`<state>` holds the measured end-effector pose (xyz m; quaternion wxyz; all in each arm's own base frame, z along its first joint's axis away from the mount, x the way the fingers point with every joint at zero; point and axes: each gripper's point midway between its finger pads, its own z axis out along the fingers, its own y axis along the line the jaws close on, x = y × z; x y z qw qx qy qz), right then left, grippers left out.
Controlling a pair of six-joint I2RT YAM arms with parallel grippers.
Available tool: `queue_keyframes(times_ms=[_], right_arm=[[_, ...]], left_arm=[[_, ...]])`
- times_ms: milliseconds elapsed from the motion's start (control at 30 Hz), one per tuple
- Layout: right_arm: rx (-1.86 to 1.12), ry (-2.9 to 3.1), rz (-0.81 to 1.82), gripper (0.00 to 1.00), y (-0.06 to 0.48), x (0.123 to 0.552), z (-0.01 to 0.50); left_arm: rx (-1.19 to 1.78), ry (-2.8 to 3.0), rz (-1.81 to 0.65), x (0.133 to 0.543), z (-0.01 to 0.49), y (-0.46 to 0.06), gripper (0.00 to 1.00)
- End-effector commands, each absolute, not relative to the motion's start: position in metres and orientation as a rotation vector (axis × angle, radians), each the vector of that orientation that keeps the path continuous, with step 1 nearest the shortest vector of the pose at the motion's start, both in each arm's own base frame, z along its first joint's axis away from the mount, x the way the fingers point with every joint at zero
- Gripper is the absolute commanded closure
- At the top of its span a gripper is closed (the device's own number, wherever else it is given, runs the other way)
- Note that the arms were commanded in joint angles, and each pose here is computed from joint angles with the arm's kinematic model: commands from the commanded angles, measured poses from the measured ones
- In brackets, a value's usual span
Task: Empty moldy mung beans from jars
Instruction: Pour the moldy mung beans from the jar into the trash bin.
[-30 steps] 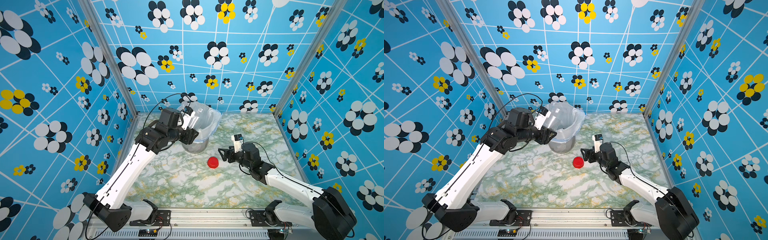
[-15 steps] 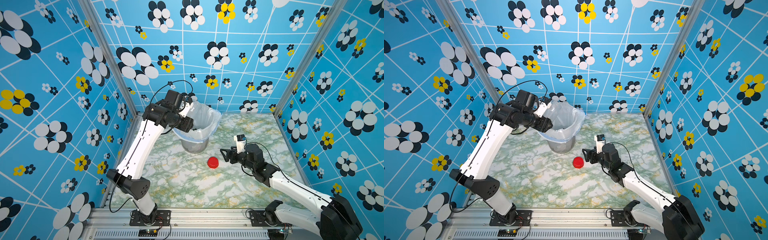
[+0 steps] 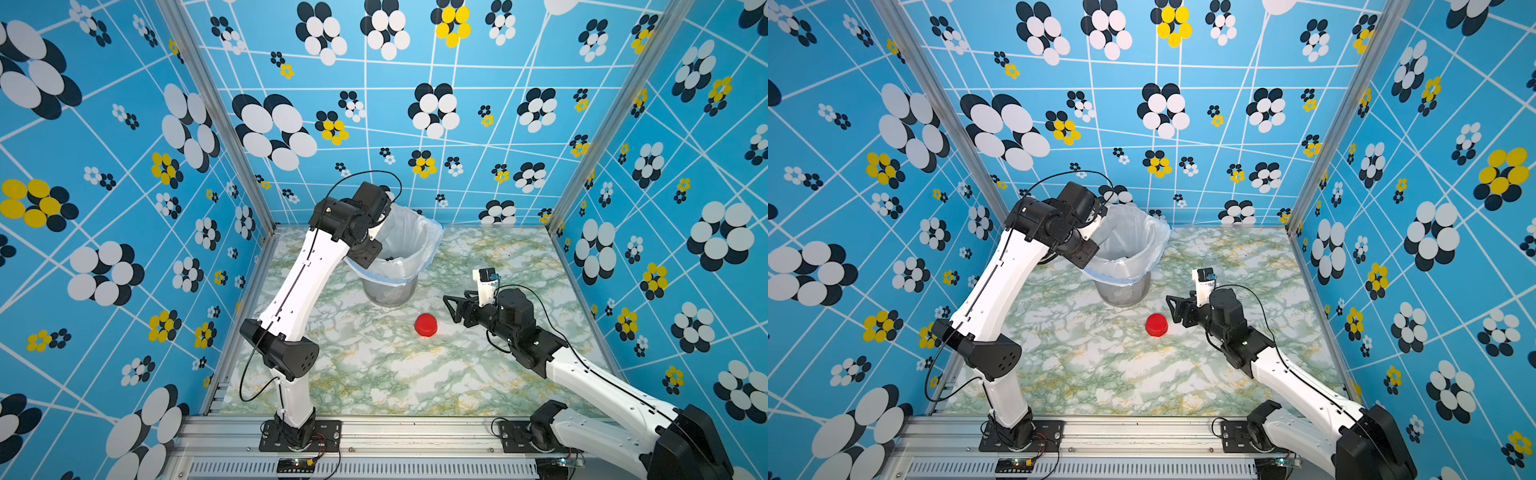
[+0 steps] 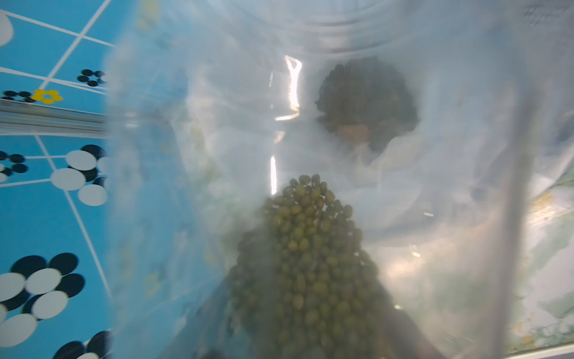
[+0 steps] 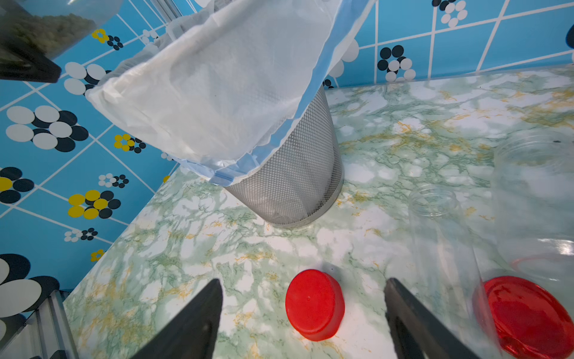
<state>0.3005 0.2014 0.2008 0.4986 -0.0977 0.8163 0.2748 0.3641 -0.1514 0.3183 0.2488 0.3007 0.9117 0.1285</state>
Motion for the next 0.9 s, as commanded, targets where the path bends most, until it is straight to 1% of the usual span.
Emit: queue_keyframes(times_ms=[0, 100, 233, 400, 533, 667, 867], right_arm=[[-0.234, 1.987, 0.677, 0.17, 0.201, 0.299, 0.203], [-0.239, 1.988, 0.673, 0.17, 0.200, 0.297, 0.207], [-0.244, 1.972, 0.655, 0.17, 0.194, 0.293, 0.216], [-0.241, 1.954, 0.649, 0.16, 0.190, 0.288, 0.224], [-0.237, 1.965, 0.651, 0.16, 0.190, 0.287, 0.221], [-0.240, 1.960, 0.673, 0.16, 0.192, 0.287, 0.222], [-0.237, 1.944, 0.673, 0.16, 0.190, 0.284, 0.227]], left_arm=[[0.940, 2.432, 0.654, 0.368, 0.312, -0.139, 0.53], [0.964, 2.437, 0.717, 0.372, 0.305, -0.139, 0.53], [0.998, 2.395, 0.882, 0.380, 0.304, -0.135, 0.54], [1.015, 2.357, 0.952, 0.386, 0.307, -0.138, 0.53], [1.038, 2.295, 1.043, 0.391, 0.313, -0.141, 0.53], [1.044, 2.273, 1.055, 0.392, 0.317, -0.145, 0.53], [1.071, 2.184, 1.173, 0.401, 0.326, -0.147, 0.53]])
